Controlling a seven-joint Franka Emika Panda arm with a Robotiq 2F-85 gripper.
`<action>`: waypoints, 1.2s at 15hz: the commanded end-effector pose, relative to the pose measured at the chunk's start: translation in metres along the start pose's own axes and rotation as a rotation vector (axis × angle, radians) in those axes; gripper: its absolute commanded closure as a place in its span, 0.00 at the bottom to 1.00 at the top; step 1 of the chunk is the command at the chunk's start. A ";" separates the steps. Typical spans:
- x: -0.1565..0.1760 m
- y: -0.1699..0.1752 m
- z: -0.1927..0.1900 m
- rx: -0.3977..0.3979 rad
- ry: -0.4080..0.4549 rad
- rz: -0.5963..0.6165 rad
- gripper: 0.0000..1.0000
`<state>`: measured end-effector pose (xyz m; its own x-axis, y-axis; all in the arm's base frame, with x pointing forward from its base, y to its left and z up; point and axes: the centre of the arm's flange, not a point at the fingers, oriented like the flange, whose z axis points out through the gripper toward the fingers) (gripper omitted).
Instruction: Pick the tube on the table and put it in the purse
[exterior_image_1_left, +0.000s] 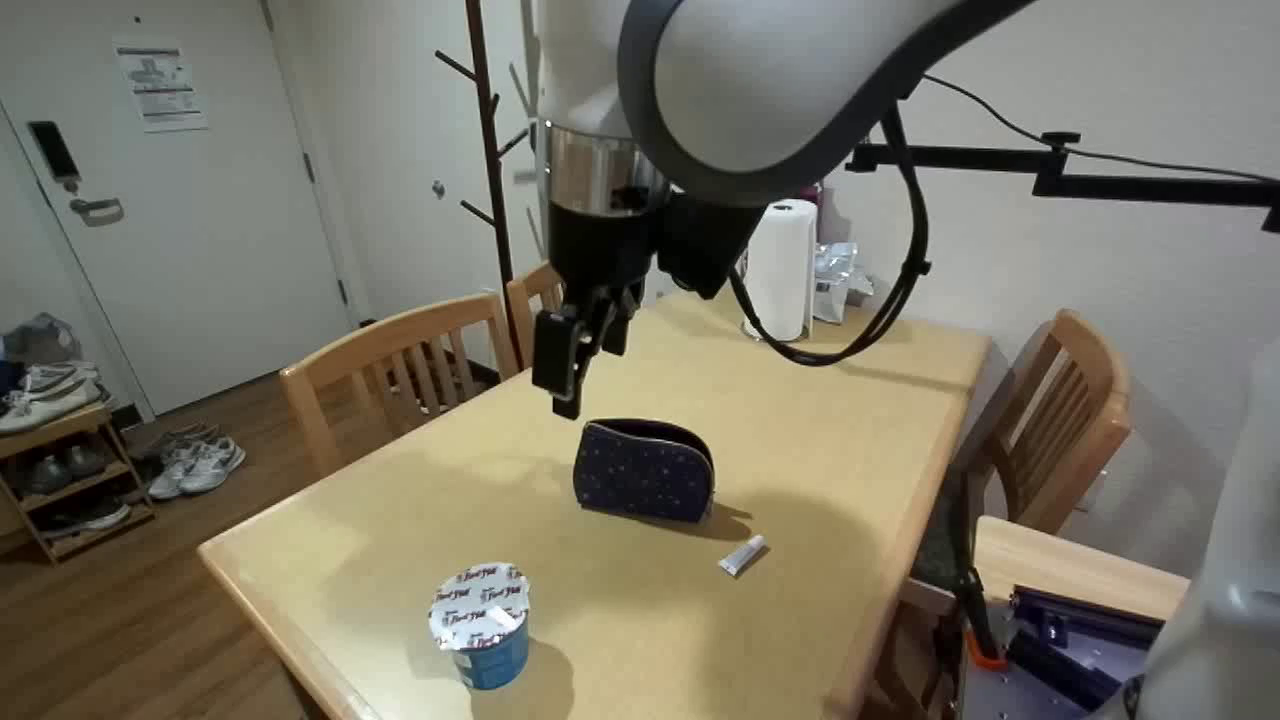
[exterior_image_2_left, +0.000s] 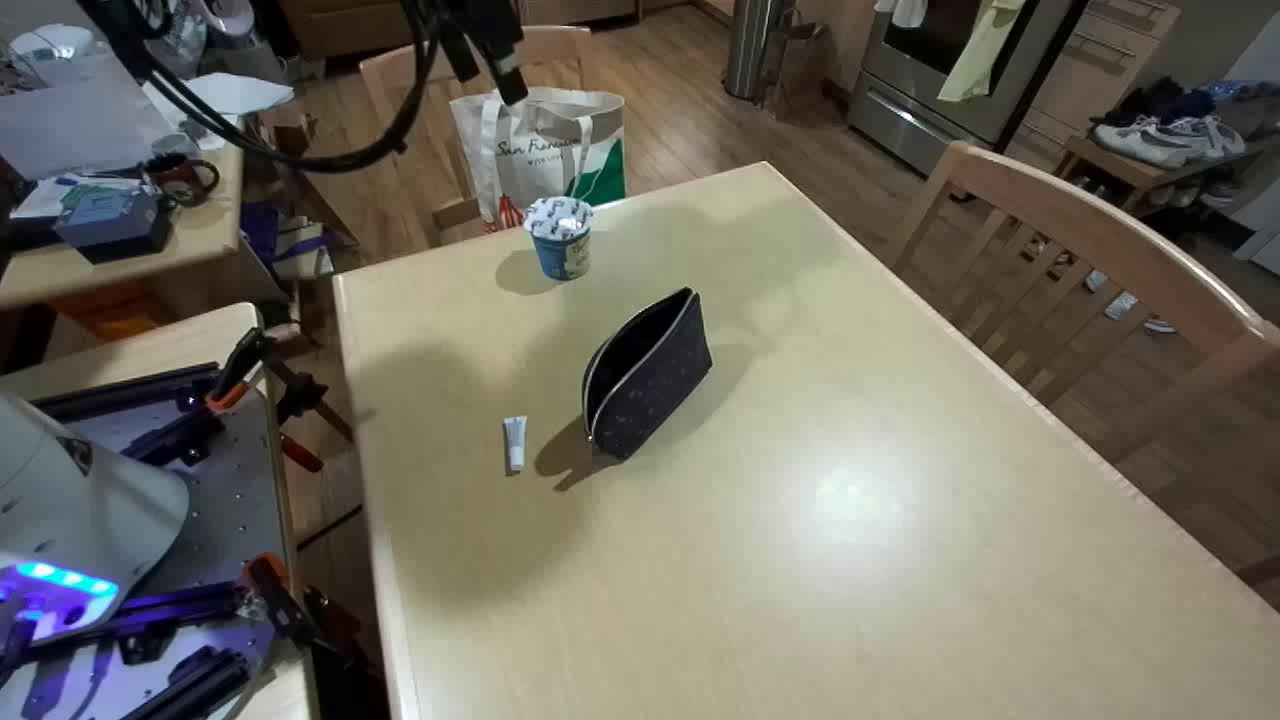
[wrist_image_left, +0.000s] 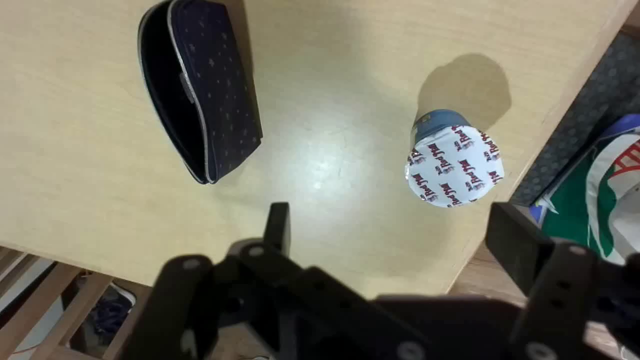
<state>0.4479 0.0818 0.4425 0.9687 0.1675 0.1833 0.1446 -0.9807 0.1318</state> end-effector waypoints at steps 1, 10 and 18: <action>0.000 0.000 0.000 0.000 0.000 0.000 0.00; -0.029 0.025 0.060 0.063 -0.068 -0.063 0.00; -0.108 0.066 0.160 0.182 -0.142 -0.170 0.00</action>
<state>0.3845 -0.0173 0.2749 0.9439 0.3285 0.0326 0.3295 -0.9437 -0.0305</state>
